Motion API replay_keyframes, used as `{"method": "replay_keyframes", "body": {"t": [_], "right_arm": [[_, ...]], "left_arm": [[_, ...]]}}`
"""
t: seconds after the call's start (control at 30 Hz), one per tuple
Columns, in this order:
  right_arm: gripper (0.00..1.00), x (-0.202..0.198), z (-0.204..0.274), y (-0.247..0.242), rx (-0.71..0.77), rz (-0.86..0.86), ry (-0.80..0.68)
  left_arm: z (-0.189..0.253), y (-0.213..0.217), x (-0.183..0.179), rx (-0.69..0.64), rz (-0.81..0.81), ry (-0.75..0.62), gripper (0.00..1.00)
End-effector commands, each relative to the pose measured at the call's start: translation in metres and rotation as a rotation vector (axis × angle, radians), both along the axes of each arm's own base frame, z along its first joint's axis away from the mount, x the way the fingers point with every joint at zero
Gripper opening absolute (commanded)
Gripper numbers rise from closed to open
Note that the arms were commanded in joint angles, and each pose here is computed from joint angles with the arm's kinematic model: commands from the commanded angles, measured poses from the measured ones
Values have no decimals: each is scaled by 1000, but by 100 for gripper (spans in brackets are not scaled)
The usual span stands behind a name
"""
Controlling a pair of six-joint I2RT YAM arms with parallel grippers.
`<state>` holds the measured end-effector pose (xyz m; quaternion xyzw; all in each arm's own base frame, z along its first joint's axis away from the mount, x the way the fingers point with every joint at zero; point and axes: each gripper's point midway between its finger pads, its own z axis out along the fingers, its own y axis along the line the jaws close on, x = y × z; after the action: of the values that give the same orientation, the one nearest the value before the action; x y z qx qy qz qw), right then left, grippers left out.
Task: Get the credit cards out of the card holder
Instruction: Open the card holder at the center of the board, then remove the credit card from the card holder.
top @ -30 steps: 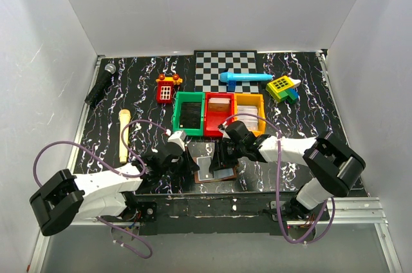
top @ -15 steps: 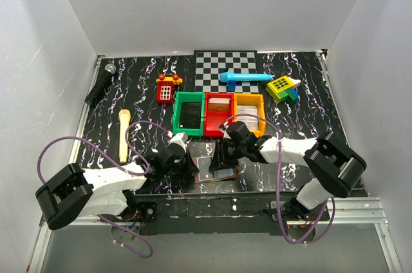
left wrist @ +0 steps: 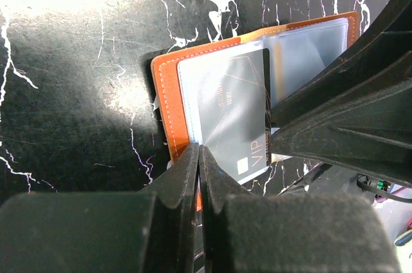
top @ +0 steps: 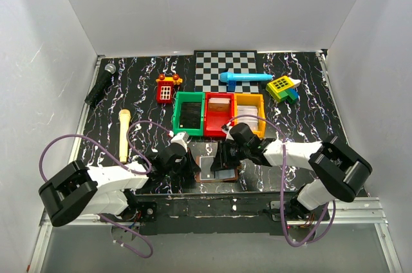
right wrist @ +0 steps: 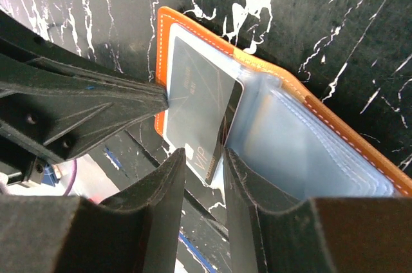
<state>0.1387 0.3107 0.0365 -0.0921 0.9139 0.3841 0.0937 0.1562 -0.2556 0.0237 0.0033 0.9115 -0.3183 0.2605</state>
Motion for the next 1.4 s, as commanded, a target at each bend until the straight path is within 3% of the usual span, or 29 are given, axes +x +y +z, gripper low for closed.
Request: {"method": "replay_keyframes", "body": {"t": [0.0, 0.83, 1.0, 1.13, 1.23, 1.37], "right_arm": [[38, 10, 18, 6, 69, -26, -65], [37, 2, 25, 20, 172, 25, -31], [47, 2, 22, 19, 159, 17, -17], [49, 3, 18, 17, 139, 12, -8], [43, 3, 18, 17, 138, 14, -6], [25, 3, 19, 18, 143, 19, -8]], "left_arm": [[-14, 8, -7, 36, -6, 29, 0], [-25, 5, -12, 39, -24, 58, 0], [-30, 6, -12, 50, -26, 64, 0], [-31, 6, -12, 52, -27, 64, 0], [-31, 7, -12, 52, -27, 64, 0], [-31, 7, -12, 54, -30, 61, 0]]}}
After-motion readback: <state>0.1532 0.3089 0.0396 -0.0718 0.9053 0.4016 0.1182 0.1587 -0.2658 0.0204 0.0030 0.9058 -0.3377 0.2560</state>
